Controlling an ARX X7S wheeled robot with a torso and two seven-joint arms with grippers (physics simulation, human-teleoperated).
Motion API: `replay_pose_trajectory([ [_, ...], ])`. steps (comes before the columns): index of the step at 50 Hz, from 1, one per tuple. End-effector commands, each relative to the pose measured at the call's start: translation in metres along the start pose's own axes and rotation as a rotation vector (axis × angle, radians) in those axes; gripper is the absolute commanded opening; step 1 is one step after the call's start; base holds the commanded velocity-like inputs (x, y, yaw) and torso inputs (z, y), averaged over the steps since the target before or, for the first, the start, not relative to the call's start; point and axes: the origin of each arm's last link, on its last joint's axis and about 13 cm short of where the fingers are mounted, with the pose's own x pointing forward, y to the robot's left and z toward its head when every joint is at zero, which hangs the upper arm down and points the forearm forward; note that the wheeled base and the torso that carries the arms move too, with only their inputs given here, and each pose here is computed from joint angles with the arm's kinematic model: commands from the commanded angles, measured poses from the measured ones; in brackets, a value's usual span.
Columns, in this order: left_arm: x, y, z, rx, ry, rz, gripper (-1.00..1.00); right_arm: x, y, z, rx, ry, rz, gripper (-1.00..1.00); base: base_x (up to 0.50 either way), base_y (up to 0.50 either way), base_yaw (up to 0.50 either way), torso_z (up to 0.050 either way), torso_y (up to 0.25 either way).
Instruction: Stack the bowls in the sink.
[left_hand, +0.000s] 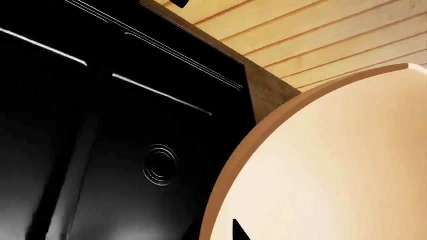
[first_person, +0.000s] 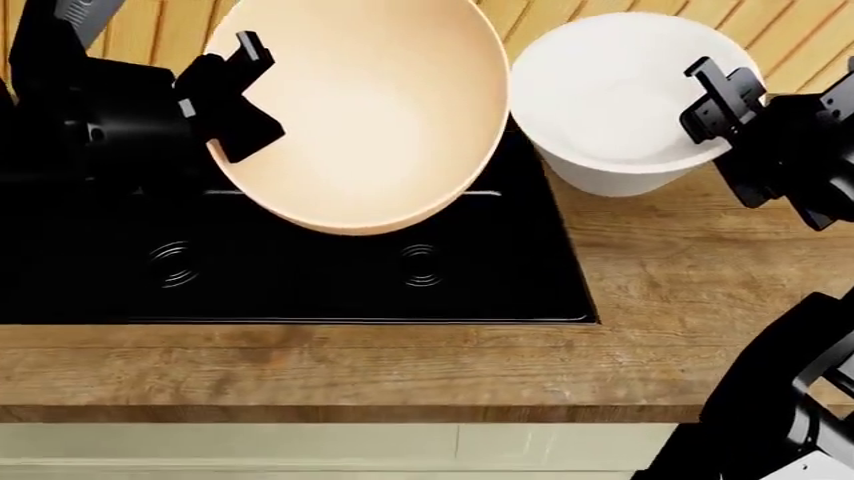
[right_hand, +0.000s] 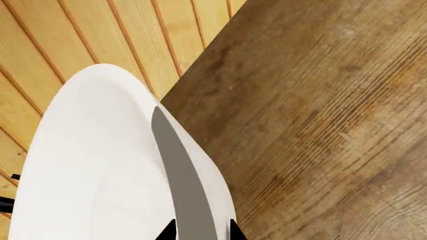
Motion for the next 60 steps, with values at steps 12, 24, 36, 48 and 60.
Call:
replay_pose_trajectory([
  [12,-0.0042,-0.0012,0.0013,-0.005,-0.013,-0.033,-1.0,-0.0036,0.0021,0.0005,0.0,-0.013,0.026,-1.0,-0.15,0.47,0.0,0.0,0.0],
  [24,-0.0005,0.0002,0.0021,-0.006,-0.009,-0.024,-1.0,0.0017,0.0017,-0.0027,-0.002,0.004,0.039,-1.0,-0.07,0.47,0.0,0.0,0.0],
  [36,-0.0015,-0.0011,0.0028,-0.003,-0.01,-0.022,-1.0,0.0017,0.0037,-0.0035,-0.009,0.007,0.052,-1.0,0.0,0.4,0.0,0.0,0.001],
  [48,-0.0042,-0.0037,0.0046,0.006,-0.016,-0.022,-1.0,-0.0003,0.0058,-0.0023,-0.012,0.009,0.062,-1.0,0.0,0.39,0.0,0.0,0.0],
  [60,-0.0045,-0.0035,0.0047,0.006,-0.018,-0.024,-1.0,0.0003,0.0057,-0.004,-0.015,0.016,0.063,-1.0,0.0,0.39,0.0,0.001,0.001],
])
